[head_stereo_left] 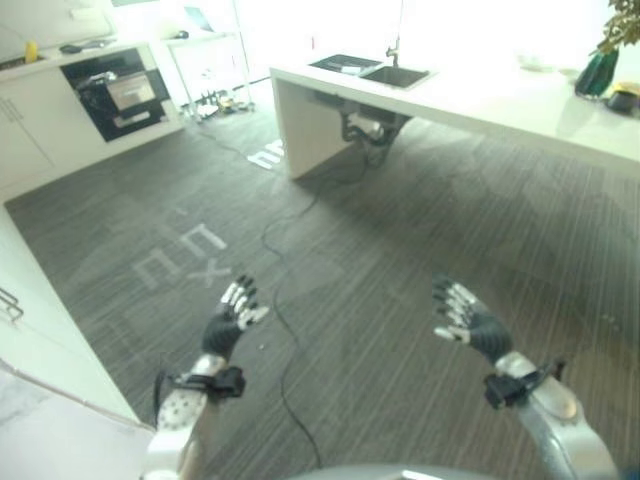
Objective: Place the dishes in the dishwasher.
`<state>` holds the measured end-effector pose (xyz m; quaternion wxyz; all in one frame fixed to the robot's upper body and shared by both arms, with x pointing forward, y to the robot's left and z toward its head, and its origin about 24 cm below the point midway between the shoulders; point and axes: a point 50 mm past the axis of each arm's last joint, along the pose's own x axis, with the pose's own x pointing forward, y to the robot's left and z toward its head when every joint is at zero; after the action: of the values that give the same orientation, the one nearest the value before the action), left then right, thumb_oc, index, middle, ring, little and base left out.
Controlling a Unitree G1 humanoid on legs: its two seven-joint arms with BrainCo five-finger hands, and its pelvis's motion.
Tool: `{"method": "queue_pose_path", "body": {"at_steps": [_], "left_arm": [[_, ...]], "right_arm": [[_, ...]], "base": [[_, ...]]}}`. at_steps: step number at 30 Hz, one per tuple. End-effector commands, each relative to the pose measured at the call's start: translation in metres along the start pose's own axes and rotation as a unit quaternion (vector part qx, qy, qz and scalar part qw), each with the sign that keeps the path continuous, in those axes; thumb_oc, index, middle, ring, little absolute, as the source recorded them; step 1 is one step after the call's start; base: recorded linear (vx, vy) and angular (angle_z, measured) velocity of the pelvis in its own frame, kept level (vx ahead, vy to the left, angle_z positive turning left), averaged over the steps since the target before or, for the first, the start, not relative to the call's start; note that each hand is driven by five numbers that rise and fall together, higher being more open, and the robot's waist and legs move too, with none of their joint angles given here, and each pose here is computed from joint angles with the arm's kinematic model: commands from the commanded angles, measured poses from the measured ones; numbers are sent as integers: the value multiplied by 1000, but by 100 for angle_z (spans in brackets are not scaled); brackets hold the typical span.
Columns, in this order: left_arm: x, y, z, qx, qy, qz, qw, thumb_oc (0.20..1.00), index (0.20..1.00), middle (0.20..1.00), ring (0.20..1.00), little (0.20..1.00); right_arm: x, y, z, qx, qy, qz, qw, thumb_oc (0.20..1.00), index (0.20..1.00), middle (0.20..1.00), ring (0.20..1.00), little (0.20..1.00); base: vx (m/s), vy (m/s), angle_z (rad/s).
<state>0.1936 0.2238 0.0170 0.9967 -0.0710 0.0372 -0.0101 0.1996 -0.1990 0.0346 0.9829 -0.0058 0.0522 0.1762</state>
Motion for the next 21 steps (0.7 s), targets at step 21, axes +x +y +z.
{"method": "queue_pose_path", "body": {"at_steps": [21], "left_arm": [[0, 6, 36, -2, -130, 21, 991, 1000, 1000, 1000, 1000, 1000]], "right_arm": [[3, -14, 35, -40, -82, 37, 995, 1000, 1000, 1000, 1000, 1000]], "base": [[155, 45, 4]]}}
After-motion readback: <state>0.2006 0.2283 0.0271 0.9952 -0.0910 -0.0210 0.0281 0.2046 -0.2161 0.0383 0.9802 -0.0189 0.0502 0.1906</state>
